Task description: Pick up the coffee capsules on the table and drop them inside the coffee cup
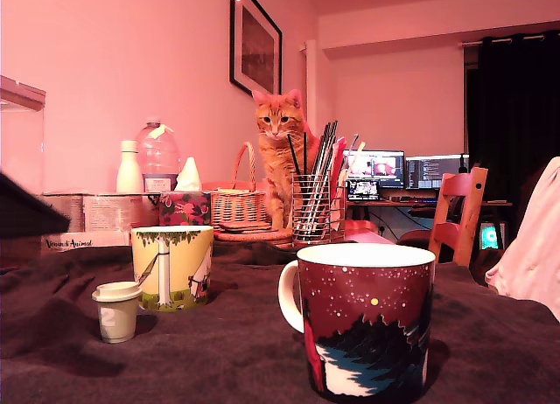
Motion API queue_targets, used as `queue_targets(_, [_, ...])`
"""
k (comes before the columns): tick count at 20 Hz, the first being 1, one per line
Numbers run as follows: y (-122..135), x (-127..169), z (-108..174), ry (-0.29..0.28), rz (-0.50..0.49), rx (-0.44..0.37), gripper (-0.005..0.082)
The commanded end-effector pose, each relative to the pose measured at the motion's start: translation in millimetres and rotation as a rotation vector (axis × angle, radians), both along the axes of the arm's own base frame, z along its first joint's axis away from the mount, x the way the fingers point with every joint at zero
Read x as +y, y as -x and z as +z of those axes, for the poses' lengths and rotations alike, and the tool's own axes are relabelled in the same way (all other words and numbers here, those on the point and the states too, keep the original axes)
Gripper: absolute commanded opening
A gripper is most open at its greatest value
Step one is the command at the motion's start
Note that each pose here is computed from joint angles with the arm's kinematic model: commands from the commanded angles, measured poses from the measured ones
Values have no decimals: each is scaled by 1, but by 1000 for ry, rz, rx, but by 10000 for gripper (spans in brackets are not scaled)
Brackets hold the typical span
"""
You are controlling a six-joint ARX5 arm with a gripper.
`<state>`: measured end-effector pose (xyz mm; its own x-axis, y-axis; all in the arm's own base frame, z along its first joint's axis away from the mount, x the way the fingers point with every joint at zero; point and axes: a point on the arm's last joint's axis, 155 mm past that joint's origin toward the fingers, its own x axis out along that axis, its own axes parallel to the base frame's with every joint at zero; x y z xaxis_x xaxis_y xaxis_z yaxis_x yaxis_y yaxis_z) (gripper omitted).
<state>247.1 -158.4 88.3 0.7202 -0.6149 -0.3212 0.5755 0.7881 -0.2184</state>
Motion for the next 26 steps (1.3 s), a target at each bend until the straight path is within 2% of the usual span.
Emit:
queue_targets(1, [8, -1, -12, -13, -14, 31, -24])
queue_targets(6, [15, 1, -31, -55, -16, 105, -11])
queue_targets(7, [16, 3, -34, -64, -11, 111, 64])
queue_targets(10, [14, 5, -35, -72, 4, 111, 454])
queue_targets(11, [14, 7, -36, -77, 13, 113, 561])
queue_targets(12, [13, 8, -36, -81, 20, 113, 598])
queue_targets(23, [6, 11, -27, -80, 41, 24, 599])
queue_targets(26, [5, 10, -27, -79, 40, 22, 599])
